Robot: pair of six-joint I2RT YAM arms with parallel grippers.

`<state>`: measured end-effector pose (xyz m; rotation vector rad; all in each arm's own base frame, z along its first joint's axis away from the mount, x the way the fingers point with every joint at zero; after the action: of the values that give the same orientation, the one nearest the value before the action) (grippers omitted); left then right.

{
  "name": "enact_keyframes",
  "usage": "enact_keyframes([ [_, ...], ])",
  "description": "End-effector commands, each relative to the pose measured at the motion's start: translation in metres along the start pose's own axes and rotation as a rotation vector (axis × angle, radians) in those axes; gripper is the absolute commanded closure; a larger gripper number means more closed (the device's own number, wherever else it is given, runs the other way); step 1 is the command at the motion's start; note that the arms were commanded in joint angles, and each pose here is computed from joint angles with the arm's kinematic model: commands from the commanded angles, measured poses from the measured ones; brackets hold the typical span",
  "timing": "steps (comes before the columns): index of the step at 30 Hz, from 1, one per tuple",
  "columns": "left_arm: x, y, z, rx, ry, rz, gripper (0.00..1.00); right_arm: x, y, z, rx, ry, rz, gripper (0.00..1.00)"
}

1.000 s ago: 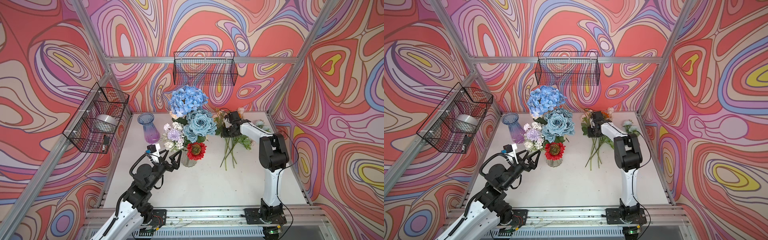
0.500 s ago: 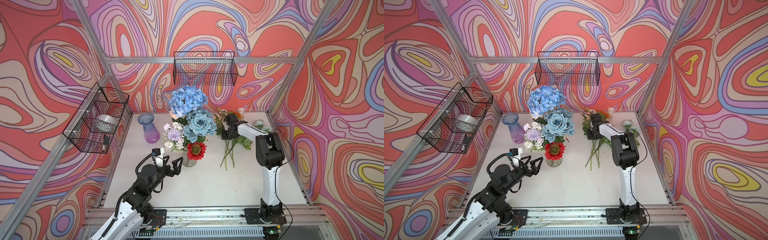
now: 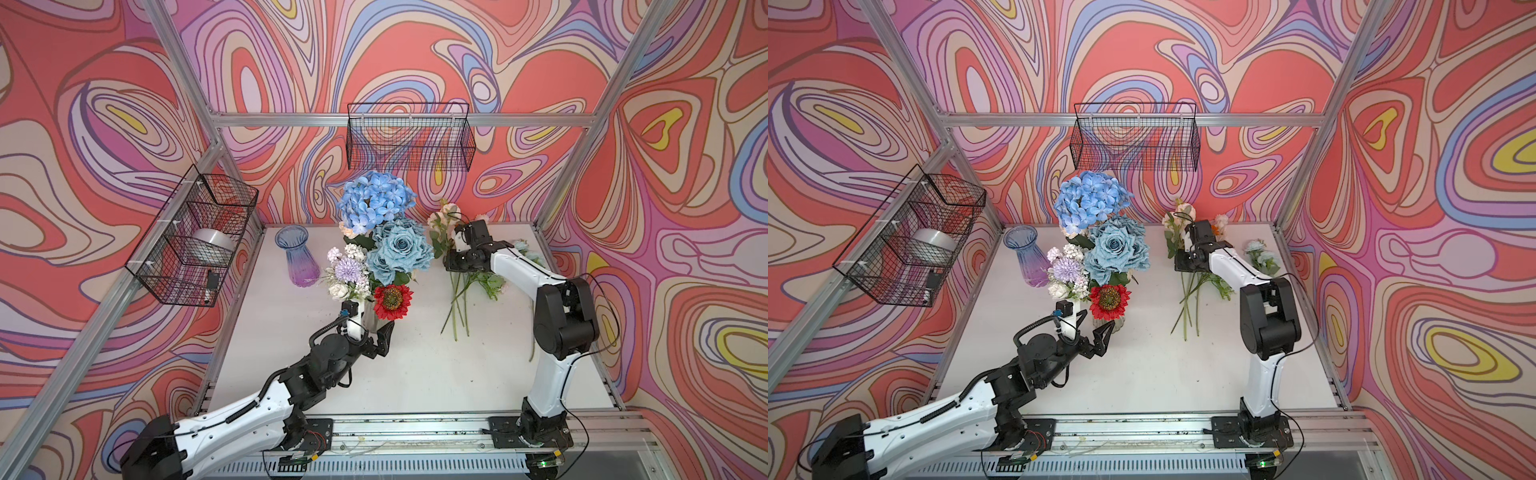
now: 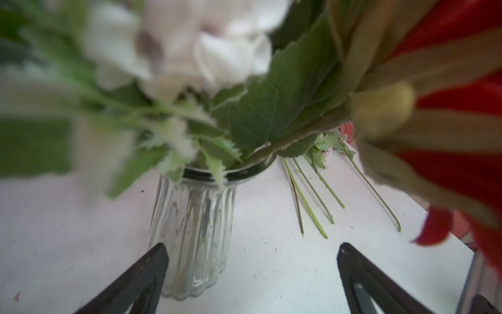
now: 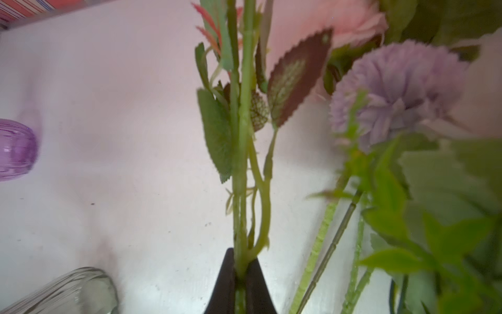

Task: Arrange flowers in a vase
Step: Move the vase to the center of the table.

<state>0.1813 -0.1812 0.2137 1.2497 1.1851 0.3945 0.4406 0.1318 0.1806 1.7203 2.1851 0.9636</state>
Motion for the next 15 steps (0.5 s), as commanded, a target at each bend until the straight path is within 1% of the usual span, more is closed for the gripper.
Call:
enact_keyframes([
  [1, -0.010, 0.041, 0.001, -0.301, 0.011, -0.052, 0.00, 0.011, 0.009, -0.018, -0.086, 0.052, 0.017, 1.00],
  [3, -0.019, 0.048, 0.009, -0.336, -0.013, -0.046, 0.00, 0.014, 0.009, -0.025, -0.103, 0.065, 0.017, 1.00],
  [6, -0.026, 0.056, 0.016, -0.378, -0.021, -0.076, 0.00, 0.017, 0.008, -0.031, -0.122, 0.080, 0.020, 1.00],
  [8, -0.027, 0.061, 0.017, -0.416, -0.020, -0.091, 0.00, 0.017, 0.005, -0.029, -0.119, 0.088, 0.023, 1.00],
  [9, -0.027, 0.063, 0.017, -0.435, -0.016, -0.099, 0.00, 0.020, 0.009, -0.040, -0.147, 0.096, 0.018, 1.00],
  [11, -0.028, 0.069, 0.014, -0.466, -0.015, -0.111, 0.00, 0.023, 0.010, -0.045, -0.165, 0.110, 0.013, 1.00],
  [15, -0.035, 0.077, 0.010, -0.465, -0.052, -0.095, 0.00, 0.028, 0.014, -0.061, -0.226, 0.126, -0.004, 1.00],
])
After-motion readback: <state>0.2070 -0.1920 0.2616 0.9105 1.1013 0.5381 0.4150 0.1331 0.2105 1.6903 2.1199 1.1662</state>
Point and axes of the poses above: each gripper's point midway between its finger pads, its own z axis out along the fingers, its own x axis along the line the jaws close on, y = z × x, the point moved 7 cm from there along -z, back along the fingers, and after that the axes turned 10 degrees about -z, right-handed, at the moved point
